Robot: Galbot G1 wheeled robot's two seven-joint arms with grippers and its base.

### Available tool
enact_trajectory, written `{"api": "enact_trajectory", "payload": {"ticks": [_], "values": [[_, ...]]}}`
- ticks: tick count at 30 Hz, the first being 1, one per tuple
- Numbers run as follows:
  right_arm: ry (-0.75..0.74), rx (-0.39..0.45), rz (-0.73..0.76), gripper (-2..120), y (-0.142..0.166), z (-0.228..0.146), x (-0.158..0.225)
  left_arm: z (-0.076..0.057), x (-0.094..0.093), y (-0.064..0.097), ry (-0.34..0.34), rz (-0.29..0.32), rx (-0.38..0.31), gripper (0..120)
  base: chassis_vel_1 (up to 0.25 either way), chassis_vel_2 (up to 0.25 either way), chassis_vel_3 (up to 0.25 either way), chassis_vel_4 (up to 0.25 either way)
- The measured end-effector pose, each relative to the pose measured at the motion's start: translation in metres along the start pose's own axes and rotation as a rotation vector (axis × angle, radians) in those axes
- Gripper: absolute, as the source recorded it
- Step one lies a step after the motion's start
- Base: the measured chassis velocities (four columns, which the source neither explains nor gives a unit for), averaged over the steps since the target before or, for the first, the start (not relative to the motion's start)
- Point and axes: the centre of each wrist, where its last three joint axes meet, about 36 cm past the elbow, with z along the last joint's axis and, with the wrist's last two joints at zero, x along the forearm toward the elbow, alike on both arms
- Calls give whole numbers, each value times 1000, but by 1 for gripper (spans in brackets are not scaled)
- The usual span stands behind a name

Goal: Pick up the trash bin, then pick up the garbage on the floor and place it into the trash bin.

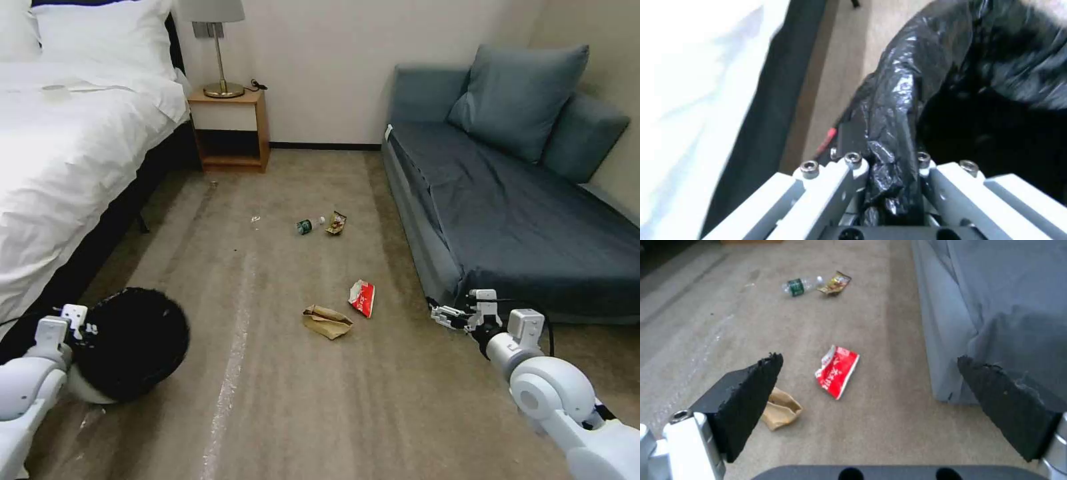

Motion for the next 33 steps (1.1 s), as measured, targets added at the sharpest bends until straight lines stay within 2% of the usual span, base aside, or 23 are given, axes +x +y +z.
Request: {"api": "enact_trajectory", "payload": {"ticks": [1, 2, 4, 5, 6, 10, 17, 22, 27, 33], "values": [[0, 0, -3, 100, -1, 1, 2, -7, 3, 0, -16, 4, -7, 4, 0, 0, 0, 0], [0, 0, -3, 100, -1, 1, 2, -7, 3, 0, -16, 4, -7, 4, 0, 0, 0, 0], [3, 6, -10, 100, -1, 2, 6, -21, 10, -3, -50, 10, -12, 4, 0, 0, 0, 0], [3, 6, -10, 100, -1, 2, 6, -21, 10, -3, -50, 10, -12, 4, 0, 0, 0, 0], [3, 8, -15, 100, 0, 2, 7, -27, 14, -5, -63, 13, -14, 4, 0, 0, 0, 0], [-1, 8, -21, 100, 1, 1, 8, -31, 19, -5, -73, 15, -22, 4, 0, 0, 0, 0], [-5, -8, -52, 100, 3, -2, 10, -44, 29, 9, -101, -3, -36, 4, 0, 0, 0, 0], [1, -9, -60, 100, 3, 0, 10, -51, 34, 9, -117, 0, -37, 4, 0, 0, 0, 0], [6, -10, -70, 100, 3, 2, 10, -53, 36, 9, -123, 2, -39, 4, 0, 0, 0, 0], [5, -18, -100, 100, -1, 6, 12, -46, 38, 10, -127, 9, -45, 4, 0, 0, 0, 0]]}}
